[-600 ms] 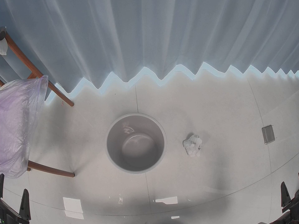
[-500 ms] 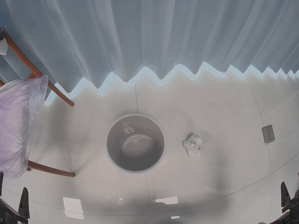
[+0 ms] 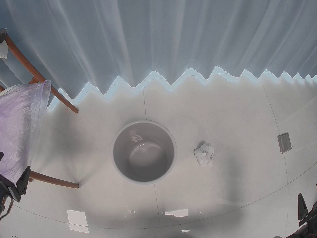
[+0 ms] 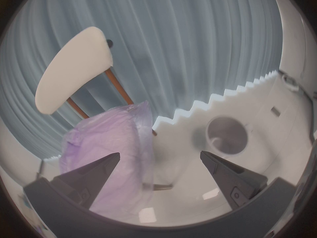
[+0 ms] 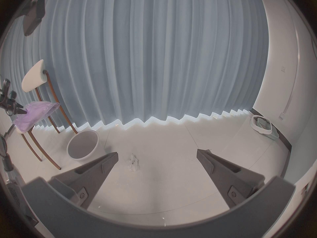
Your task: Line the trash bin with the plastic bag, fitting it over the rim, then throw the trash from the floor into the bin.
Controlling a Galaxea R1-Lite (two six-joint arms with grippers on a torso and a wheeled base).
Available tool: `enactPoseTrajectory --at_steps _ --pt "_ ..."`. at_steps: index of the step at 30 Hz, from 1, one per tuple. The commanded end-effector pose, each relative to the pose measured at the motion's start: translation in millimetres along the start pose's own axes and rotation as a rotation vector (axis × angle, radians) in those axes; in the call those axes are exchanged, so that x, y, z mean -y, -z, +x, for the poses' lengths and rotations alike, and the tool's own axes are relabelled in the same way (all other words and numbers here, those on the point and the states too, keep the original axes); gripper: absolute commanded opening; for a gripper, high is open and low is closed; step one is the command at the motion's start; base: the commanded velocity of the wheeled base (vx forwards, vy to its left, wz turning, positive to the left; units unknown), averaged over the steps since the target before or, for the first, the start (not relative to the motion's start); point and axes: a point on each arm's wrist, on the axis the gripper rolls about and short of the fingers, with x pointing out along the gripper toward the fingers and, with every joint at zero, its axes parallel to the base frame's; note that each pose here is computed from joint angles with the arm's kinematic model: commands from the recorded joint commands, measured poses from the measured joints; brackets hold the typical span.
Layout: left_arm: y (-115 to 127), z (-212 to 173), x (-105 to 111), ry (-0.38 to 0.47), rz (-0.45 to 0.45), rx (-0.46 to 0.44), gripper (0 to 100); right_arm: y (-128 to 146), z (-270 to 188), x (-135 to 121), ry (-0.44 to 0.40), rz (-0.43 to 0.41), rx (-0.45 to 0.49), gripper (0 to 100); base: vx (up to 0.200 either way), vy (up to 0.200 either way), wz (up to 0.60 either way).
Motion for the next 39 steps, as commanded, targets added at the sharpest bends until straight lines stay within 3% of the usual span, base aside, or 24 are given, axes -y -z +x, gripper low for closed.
enactPoseTrajectory --at_steps 1,11,26,34,39 --pt "-10 54 -20 -0.103 0.144 -0.248 100 5 0 0 0.0 0.0 -0.001 100 0.0 0.0 0.0" --pt "-1 79 -26 -0.147 0.312 -0.414 100 5 0 0 -0.008 0.0 -0.002 100 0.0 0.0 0.0" --pt "7 100 -26 -0.085 0.423 -0.477 100 5 0 0 -0.008 0.0 -0.002 100 0.0 0.0 0.0" --pt "10 125 -28 -0.078 0.531 -0.447 100 5 0 0 -0.008 0.0 -0.002 100 0.0 0.0 0.0" --pt "13 134 -25 -0.051 0.554 -0.445 100 5 0 0 -0.008 0.0 -0.002 100 0.0 0.0 0.0"
